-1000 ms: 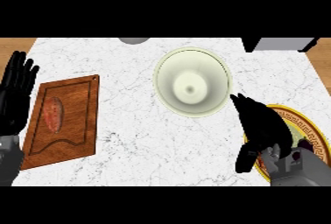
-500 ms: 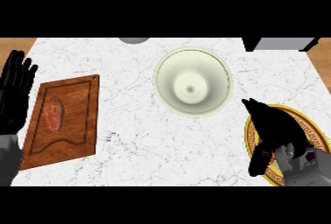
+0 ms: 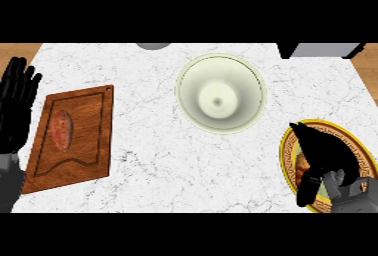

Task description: Pick the croissant from the plate and place it in the bowl

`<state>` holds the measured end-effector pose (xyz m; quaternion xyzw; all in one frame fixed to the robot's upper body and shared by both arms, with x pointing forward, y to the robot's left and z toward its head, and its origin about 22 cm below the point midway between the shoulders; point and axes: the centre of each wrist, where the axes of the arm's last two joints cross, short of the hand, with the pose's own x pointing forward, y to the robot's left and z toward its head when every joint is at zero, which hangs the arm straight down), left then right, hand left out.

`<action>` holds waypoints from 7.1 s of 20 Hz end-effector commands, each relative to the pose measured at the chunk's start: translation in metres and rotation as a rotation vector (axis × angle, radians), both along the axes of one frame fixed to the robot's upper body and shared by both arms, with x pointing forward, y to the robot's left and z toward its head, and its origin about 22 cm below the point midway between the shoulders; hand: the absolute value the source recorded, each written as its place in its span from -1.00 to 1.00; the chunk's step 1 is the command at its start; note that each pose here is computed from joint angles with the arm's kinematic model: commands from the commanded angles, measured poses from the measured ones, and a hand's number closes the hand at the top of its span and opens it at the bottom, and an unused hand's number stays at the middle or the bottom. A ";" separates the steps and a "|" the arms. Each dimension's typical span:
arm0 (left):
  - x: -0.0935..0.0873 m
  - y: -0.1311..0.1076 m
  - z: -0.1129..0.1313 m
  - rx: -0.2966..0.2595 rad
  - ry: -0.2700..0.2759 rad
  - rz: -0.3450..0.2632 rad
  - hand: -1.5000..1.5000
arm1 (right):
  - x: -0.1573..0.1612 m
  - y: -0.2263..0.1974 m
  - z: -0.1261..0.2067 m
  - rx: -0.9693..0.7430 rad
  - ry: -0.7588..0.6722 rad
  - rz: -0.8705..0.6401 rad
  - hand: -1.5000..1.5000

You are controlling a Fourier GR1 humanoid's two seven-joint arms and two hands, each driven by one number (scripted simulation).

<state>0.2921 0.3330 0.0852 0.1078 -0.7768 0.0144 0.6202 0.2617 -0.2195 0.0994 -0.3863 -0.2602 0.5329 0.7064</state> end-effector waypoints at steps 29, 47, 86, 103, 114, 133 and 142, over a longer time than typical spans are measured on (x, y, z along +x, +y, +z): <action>-0.004 0.012 -0.006 -0.012 0.000 -0.015 0.00 | -0.002 -0.050 -0.085 -0.076 0.088 -0.104 -1.00; 0.007 -0.012 -0.002 0.002 0.022 -0.004 0.00 | 0.004 -0.055 -0.118 -0.131 -0.023 -0.002 1.00; 0.015 -0.028 -0.002 -0.009 -0.002 -0.066 0.00 | 0.127 -0.233 0.181 0.745 -0.684 0.796 1.00; 0.016 -0.003 0.000 -0.006 0.001 -0.011 0.00 | 0.197 -0.050 0.161 0.744 -0.398 0.921 1.00; 0.008 -0.013 -0.012 -0.006 0.007 -0.015 0.00 | 0.188 0.030 0.059 0.620 -0.401 0.876 1.00; 0.022 -0.018 0.006 -0.018 -0.013 -0.037 0.00 | 0.195 0.035 -0.007 1.130 -0.582 0.481 -1.00; 0.011 -0.020 -0.008 -0.009 -0.022 -0.055 0.00 | 0.191 -0.095 0.016 1.209 -0.722 0.221 -1.00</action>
